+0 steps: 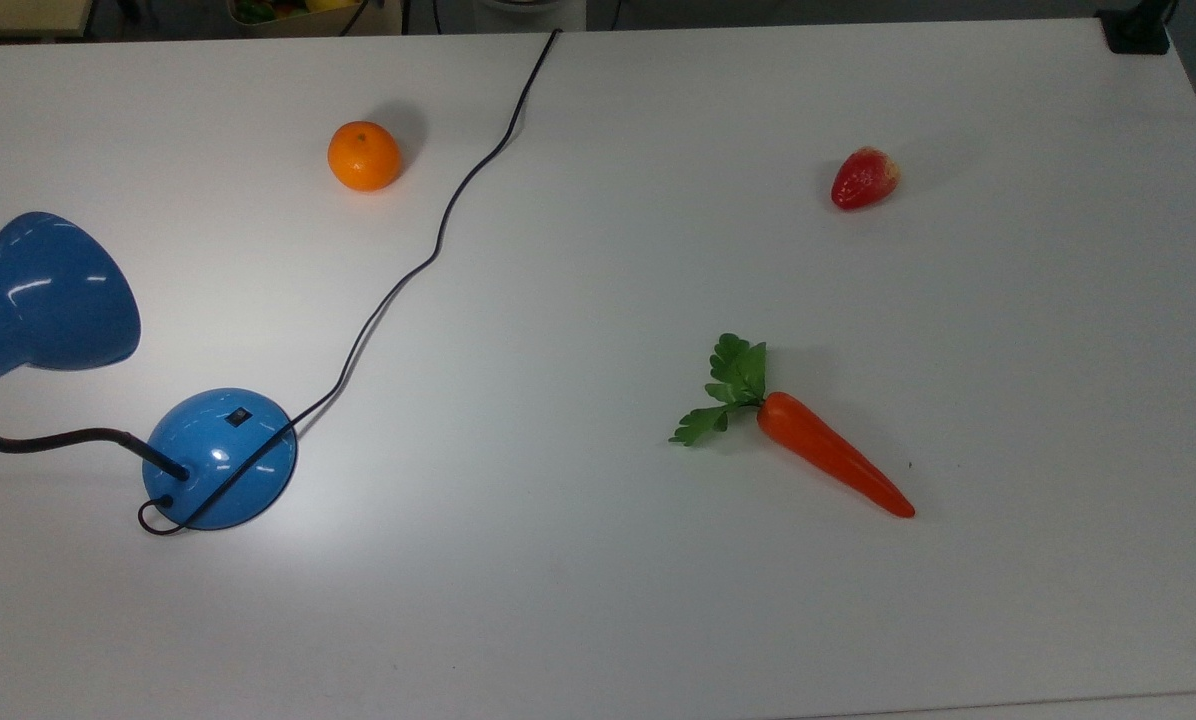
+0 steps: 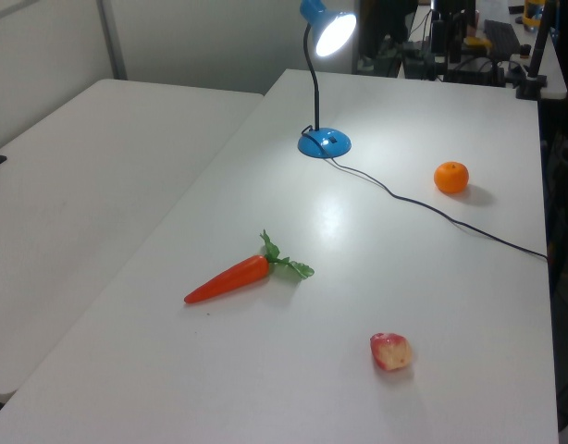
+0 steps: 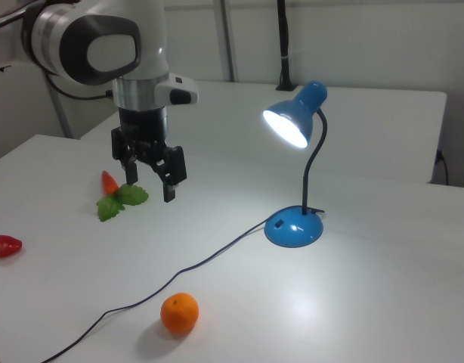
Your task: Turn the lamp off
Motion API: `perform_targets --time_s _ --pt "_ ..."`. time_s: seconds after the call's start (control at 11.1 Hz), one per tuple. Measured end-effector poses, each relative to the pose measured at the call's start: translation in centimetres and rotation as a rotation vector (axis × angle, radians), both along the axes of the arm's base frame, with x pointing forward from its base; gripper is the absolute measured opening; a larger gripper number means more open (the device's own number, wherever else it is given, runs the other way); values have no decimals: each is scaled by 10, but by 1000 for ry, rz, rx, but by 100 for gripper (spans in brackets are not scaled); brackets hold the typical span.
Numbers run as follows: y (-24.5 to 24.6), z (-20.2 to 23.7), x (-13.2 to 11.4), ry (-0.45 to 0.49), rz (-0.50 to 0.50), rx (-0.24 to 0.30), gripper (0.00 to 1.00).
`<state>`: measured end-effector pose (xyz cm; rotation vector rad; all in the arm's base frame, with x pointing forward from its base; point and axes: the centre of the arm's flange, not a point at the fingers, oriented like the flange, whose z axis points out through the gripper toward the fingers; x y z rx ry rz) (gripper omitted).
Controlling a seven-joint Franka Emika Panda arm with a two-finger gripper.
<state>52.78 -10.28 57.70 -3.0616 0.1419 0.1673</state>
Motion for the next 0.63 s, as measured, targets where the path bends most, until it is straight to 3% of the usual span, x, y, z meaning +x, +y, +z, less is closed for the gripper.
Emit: perform_targets --time_s 0.63 --pt "28 6 -7 83 54 15 100"
